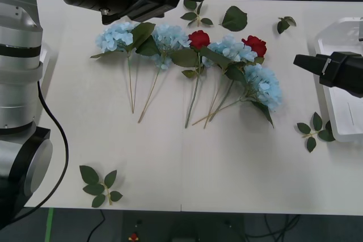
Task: Place the red flowers into the right box and the blue flowers into the left box. If a person shows an open palm, hand one flower to the person first, then continue sorting.
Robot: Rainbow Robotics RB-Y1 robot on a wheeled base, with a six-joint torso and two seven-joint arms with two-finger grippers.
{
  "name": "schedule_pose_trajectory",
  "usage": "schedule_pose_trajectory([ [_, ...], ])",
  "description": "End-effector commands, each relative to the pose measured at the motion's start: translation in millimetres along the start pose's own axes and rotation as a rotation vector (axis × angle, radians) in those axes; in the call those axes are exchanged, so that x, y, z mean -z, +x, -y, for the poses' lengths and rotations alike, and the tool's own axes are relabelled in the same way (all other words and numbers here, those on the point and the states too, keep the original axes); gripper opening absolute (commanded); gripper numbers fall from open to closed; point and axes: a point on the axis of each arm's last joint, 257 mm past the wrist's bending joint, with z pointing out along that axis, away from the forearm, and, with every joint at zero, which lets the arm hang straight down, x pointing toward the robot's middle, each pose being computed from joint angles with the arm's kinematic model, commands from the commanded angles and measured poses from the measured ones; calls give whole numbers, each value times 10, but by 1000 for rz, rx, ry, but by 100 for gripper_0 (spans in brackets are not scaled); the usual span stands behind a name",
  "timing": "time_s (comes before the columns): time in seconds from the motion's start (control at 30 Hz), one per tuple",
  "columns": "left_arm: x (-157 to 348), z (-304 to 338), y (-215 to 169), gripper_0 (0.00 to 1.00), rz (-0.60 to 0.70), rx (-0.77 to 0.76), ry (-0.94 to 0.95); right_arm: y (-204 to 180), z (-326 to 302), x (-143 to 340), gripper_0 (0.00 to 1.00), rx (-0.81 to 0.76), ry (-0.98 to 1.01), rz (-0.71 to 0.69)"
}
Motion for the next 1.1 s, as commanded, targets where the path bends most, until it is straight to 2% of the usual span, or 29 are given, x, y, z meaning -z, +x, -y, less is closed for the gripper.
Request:
schedule_pose_trajectory([
  [0.03,266,-218,-199,100,17,-138,-171,90,-60,143,100,-162,14,-97],
  [0.13,263,-569,-92,100,-25,-48,-297,215,-56,163,100,-322,45,-173],
  [0.43,136,-1464,47,100,-31,160,-605,476,57,203,100,-633,234,-329],
  [0.6,23,-2030,116,100,-47,249,-690,553,56,154,100,-790,362,-325],
  [0.8,-190,-2543,126,100,-25,315,-706,653,-63,36,100,-919,492,-329],
  [1.1,-397,-3013,223,100,-1,283,-760,853,-179,-442,100,-1014,618,-267],
])
